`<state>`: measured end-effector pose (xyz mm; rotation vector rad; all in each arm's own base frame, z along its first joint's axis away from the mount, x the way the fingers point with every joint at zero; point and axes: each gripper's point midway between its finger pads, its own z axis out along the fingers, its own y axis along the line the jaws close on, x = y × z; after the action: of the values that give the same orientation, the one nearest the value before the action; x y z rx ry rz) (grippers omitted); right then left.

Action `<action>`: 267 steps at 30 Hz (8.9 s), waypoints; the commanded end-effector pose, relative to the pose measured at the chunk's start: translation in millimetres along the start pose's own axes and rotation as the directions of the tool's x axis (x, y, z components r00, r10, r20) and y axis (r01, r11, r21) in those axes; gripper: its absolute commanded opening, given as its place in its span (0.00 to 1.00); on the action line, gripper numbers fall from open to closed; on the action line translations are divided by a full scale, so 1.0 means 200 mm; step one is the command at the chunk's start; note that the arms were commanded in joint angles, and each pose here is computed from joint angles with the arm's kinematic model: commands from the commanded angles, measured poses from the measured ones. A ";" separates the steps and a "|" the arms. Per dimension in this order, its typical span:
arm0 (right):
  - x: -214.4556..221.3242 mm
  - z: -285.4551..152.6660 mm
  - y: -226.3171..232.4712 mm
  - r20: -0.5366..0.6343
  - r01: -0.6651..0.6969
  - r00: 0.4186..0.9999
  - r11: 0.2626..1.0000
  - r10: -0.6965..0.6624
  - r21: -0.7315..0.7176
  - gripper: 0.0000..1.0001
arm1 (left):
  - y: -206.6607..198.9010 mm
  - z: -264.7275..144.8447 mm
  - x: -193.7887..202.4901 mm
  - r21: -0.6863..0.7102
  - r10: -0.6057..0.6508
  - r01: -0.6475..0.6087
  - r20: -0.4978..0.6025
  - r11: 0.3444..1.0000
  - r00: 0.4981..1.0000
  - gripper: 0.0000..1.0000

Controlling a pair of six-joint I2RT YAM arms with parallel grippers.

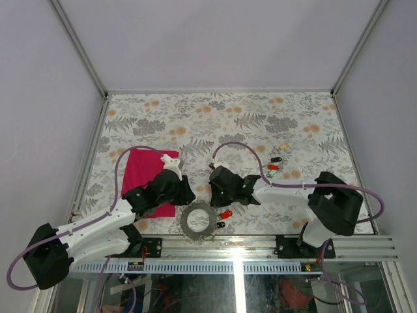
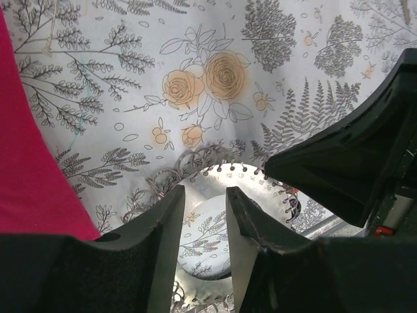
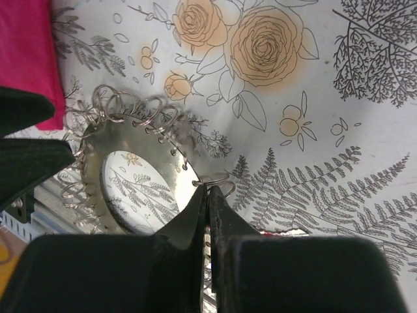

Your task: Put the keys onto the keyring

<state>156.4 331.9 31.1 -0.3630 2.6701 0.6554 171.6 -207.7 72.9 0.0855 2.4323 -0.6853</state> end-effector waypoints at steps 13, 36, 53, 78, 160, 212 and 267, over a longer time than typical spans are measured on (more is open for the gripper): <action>-0.28 -0.47 0.28 0.397 0.501 0.828 0.840 -0.395 -0.210 0.00 | -0.44 -0.40 -0.45 0.347 0.059 -0.192 0.360 0.918 0.931 0.43; -0.38 -1.12 0.42 0.822 0.783 0.437 0.604 -0.365 -0.148 0.00 | -0.82 -0.74 -0.61 0.482 0.200 -0.609 0.657 0.630 0.727 0.51; -0.40 -1.50 0.55 0.952 0.800 0.304 0.532 0.035 -0.275 0.00 | -0.99 -0.88 -0.51 0.629 0.231 -0.654 0.623 0.421 0.748 0.48; -0.40 -1.66 0.62 0.954 0.839 0.249 0.456 0.165 -0.298 0.00 | -1.08 -0.96 -0.53 0.645 0.210 -0.695 0.667 0.316 0.715 0.40; -0.22 -1.23 0.58 0.824 0.916 0.364 0.329 -0.434 -0.231 0.31 | -0.92 -0.76 -0.25 0.544 0.815 -0.773 0.253 0.326 0.522 0.00; -0.30 -1.82 0.78 0.914 0.916 0.279 0.205 0.296 -0.346 0.00 | -1.14 -1.37 -0.48 0.545 0.301 -0.787 0.729 0.288 0.615 0.26; -0.27 -1.68 0.66 0.969 0.914 0.245 0.327 0.024 -0.239 0.24 | -1.07 -1.10 -0.38 0.552 0.567 -0.768 0.536 0.325 0.625 0.00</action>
<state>63.1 295.9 371.0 -0.8300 0.8416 1.4584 66.0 -284.7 369.3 1.1712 1.3870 -1.2215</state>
